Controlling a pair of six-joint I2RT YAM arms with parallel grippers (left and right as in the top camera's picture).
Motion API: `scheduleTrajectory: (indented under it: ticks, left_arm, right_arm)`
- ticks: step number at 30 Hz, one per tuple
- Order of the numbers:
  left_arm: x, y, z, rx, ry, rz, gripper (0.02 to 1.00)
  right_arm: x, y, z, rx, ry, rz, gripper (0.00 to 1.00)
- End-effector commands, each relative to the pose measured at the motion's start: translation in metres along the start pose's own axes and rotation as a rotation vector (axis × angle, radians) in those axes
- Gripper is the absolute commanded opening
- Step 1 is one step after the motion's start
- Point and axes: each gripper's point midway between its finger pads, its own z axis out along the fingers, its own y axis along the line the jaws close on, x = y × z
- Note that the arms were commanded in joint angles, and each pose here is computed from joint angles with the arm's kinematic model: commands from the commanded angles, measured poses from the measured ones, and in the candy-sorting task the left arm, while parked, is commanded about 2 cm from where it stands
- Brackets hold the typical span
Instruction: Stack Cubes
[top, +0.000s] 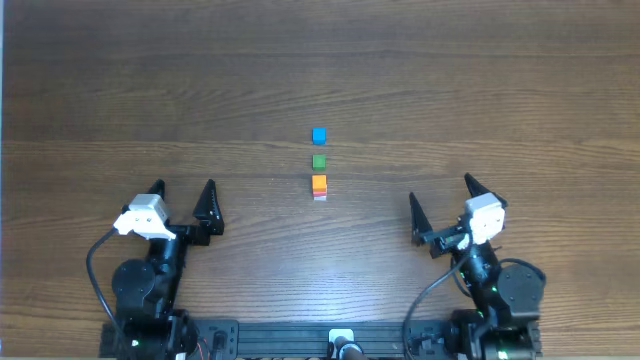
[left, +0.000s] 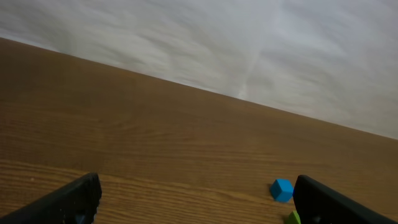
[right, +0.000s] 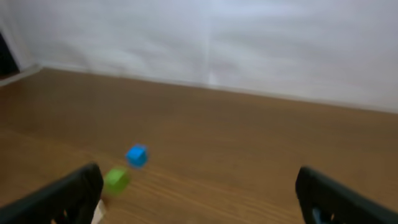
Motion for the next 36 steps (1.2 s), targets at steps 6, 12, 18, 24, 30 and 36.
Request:
scheduleTrajectory:
  ticks: [6,12,18,24,30,36]
  left_arm:
    - [0.002,-0.002,0.0,0.01,0.001,0.014,1.0]
    - [0.002,-0.002,0.0,0.01,0.001,0.014,0.998]
    - [0.002,-0.002,0.0,0.01,0.001,0.014,1.0]
    - [0.002,-0.002,0.0,0.01,0.001,0.014,1.0]
    - [0.002,-0.002,0.0,0.01,0.001,0.014,1.0]
    - [0.002,-0.002,0.0,0.01,0.001,0.014,1.0]
  right_arm:
    - [-0.148,0.022,-0.04,-0.039,-0.038,-0.058,0.993]
    - [-0.176,0.018,-0.026,-0.047,0.22,0.004,0.993]
    - [-0.183,0.015,0.011,-0.076,0.424,0.135,0.991]
    - [-0.157,0.042,0.058,-0.128,0.61,0.129,0.993]
    - [-0.099,0.079,0.102,-0.082,0.804,0.06,0.991]
    - [-0.054,0.105,0.143,-0.043,0.899,0.136,0.991]
